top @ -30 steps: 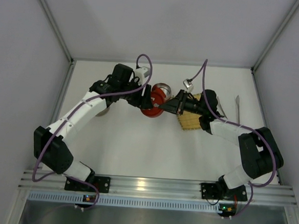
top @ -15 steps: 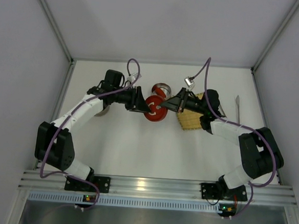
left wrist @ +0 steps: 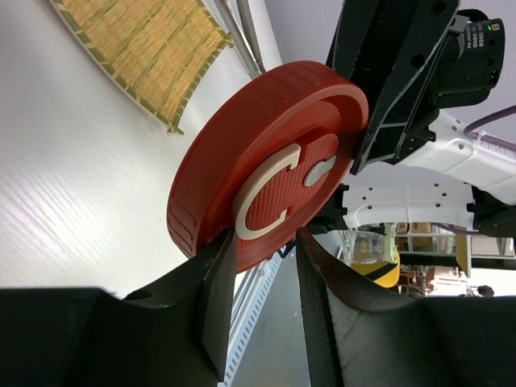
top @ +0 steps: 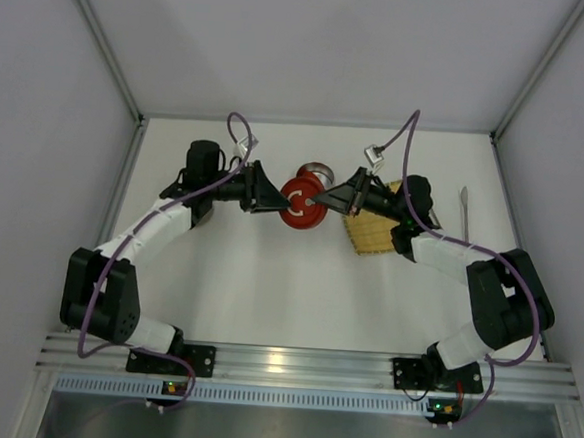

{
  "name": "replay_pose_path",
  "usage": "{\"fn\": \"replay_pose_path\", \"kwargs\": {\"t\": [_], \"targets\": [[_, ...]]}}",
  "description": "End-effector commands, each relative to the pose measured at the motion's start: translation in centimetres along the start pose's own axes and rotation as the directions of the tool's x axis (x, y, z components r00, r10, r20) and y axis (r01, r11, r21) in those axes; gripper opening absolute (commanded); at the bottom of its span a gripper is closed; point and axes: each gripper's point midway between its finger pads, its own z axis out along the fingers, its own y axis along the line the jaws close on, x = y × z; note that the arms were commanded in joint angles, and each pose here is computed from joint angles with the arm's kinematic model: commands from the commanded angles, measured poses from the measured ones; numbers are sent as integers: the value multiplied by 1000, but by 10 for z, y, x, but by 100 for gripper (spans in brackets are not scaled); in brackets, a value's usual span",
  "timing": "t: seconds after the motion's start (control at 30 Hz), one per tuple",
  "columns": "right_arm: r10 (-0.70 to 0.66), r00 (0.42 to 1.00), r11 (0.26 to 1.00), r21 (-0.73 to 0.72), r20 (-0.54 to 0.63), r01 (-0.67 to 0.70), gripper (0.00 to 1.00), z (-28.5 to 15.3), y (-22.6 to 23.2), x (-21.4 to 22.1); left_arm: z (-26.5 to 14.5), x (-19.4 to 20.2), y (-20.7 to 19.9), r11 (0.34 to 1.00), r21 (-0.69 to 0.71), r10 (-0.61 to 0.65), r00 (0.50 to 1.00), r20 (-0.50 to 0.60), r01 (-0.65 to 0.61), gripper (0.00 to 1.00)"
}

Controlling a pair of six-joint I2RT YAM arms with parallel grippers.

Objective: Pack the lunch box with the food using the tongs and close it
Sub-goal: Adjust the box lid.

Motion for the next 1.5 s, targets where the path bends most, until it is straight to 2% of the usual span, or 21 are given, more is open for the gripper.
{"fn": "replay_pose_path", "kwargs": {"t": [0.0,0.1,0.23,0.53,0.7,0.9,1.03,1.13,1.17,1.23,1.27,1.47], "targets": [[24,998,1000,1,-55,-24,0,3,-11,17,-13,-12,-67,954,152,251,965,73,-259,40],[37,998,999,-14,-41,-38,0,3,-7,13,-14,-25,-57,950,30,304,943,133,-310,43],[49,998,999,-18,-28,-49,0,6,-6,10,-14,-34,-42,961,-91,274,951,146,-263,47],[64,998,996,-60,25,-62,0,10,4,-4,1,-34,-40,956,-124,281,952,122,-266,46],[51,994,998,-49,102,-46,0,4,3,-17,-7,-36,-31,940,-220,293,948,121,-262,48],[77,988,996,-54,131,-71,0,3,5,-23,-10,-42,-13,927,-315,261,953,153,-203,48],[84,986,995,-62,144,-75,0,1,8,-25,-11,-42,-13,930,-312,252,955,156,-195,49],[76,983,995,-74,165,-65,0,-3,11,-33,-25,-57,-9,940,-305,227,948,224,-153,51],[85,982,994,-81,169,-72,0,-5,13,-36,-27,-51,-7,959,-260,171,960,220,-111,53],[93,978,991,-108,188,-74,0,-10,18,-45,-36,-61,-6,973,-204,155,955,254,-104,58],[98,977,990,-118,188,-77,0,-11,20,-47,-35,-50,-8,986,-141,118,969,218,-89,60],[115,976,978,-193,185,-79,0,-15,38,-52,-33,-43,-16,996,-29,87,977,193,-83,70]]}}
